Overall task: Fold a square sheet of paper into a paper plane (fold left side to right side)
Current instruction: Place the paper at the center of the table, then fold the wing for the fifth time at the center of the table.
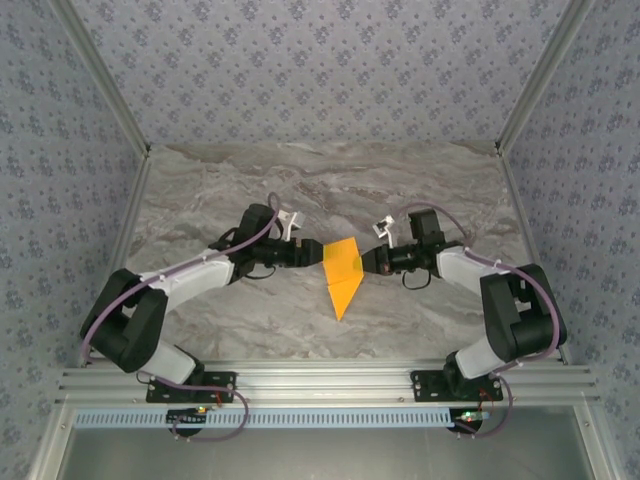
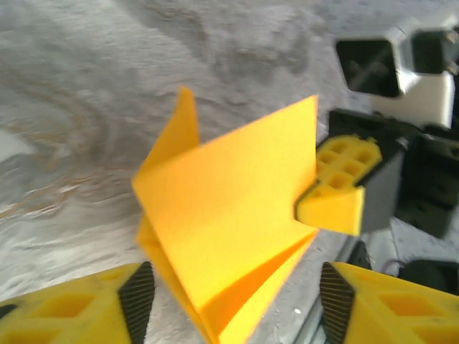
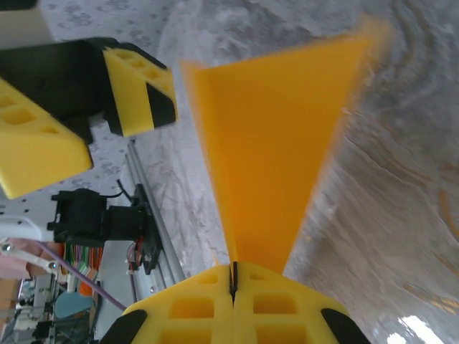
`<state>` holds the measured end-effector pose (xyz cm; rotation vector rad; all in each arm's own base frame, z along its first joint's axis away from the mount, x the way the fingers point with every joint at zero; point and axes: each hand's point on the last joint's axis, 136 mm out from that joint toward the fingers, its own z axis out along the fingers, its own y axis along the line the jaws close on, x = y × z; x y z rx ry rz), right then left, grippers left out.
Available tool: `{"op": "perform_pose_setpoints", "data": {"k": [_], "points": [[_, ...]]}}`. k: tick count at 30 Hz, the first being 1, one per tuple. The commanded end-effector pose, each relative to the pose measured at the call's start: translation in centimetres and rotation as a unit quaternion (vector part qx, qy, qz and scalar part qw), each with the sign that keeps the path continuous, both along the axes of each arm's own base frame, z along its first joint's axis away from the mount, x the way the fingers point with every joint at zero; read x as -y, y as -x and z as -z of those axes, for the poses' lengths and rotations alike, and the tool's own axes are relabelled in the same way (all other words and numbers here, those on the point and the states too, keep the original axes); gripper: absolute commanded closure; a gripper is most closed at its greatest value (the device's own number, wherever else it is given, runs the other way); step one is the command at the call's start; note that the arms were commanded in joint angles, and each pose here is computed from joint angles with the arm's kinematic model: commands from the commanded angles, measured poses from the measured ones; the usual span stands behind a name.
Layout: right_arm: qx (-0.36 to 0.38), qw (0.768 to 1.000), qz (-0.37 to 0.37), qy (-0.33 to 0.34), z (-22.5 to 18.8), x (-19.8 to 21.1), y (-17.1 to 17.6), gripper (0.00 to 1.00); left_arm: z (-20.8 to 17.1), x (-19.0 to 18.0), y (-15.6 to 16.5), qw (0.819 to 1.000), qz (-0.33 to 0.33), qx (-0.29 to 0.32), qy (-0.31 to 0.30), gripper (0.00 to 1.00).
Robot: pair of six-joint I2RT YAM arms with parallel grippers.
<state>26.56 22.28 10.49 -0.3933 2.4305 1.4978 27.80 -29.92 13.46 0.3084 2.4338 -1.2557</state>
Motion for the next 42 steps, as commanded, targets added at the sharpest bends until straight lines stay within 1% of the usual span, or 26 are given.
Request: {"op": "perform_pose_setpoints", "data": {"k": [1,2,4,6,9,12,14,19,23,30,36,40,42], "points": [[-0.078,0.995,0.034,0.058,2.8,0.9,0.6,1.0,1.0,-2.5,-1.6,0.994,-0.031,0.025,-0.106,0.3],[-0.094,0.992,0.045,0.068,3.3,1.1,0.6,1.0,1.1,-2.9,-1.8,0.992,-0.037,0.031,-0.119,0.3],[-0.12,0.987,0.068,0.087,4.2,1.5,0.4,1.0,0.5,-3.2,-1.6,0.99,-0.039,0.046,-0.125,0.3],[-0.138,0.983,0.083,0.091,4.4,1.6,0.3,1.0,-0.3,-2.9,-0.6,0.988,-0.025,0.067,-0.134,0.3],[-0.141,0.981,0.092,0.097,4.0,1.3,-0.1,1.0,-1.2,-1.2,2.3,0.982,0.02,0.102,-0.16,0.32],[-0.152,0.977,0.099,0.11,3.7,1.3,-0.3,0.99,-1.1,1.1,5.3,0.977,0.059,0.111,-0.172,0.32],[-0.164,0.975,0.102,0.111,3.5,1.2,-0.4,0.99,-0.7,2.4,7.0,0.973,0.074,0.115,-0.185,0.32],[-0.184,0.97,0.108,0.12,3.2,1.0,-0.3,0.98,1.0,5.6,9.5,0.966,0.094,0.114,-0.214,0.32],[-0.196,0.967,0.108,0.124,3.4,0.9,-0.2,0.98,2.3,7.7,9.8,0.957,0.091,0.119,-0.247,0.32],[-0.204,0.965,0.107,0.126,3.6,0.6,-0.2,0.98,5.3,9.6,9.2,0.941,0.073,0.115,-0.308,0.32],[-0.21,0.964,0.104,0.129,3.9,0.4,0.0,0.98,7.1,9.0,8.6,0.925,0.043,0.115,-0.361,0.33],[-0.215,0.962,0.105,0.129,4.1,0.3,0.0,0.98,7.6,8.5,8.5,0.919,0.032,0.114,-0.375,0.35],[-0.215,0.962,0.109,0.129,4.1,0.4,-0.2,0.98,7.7,8.4,8.5,0.92,0.028,0.114,-0.375,0.36]]}}
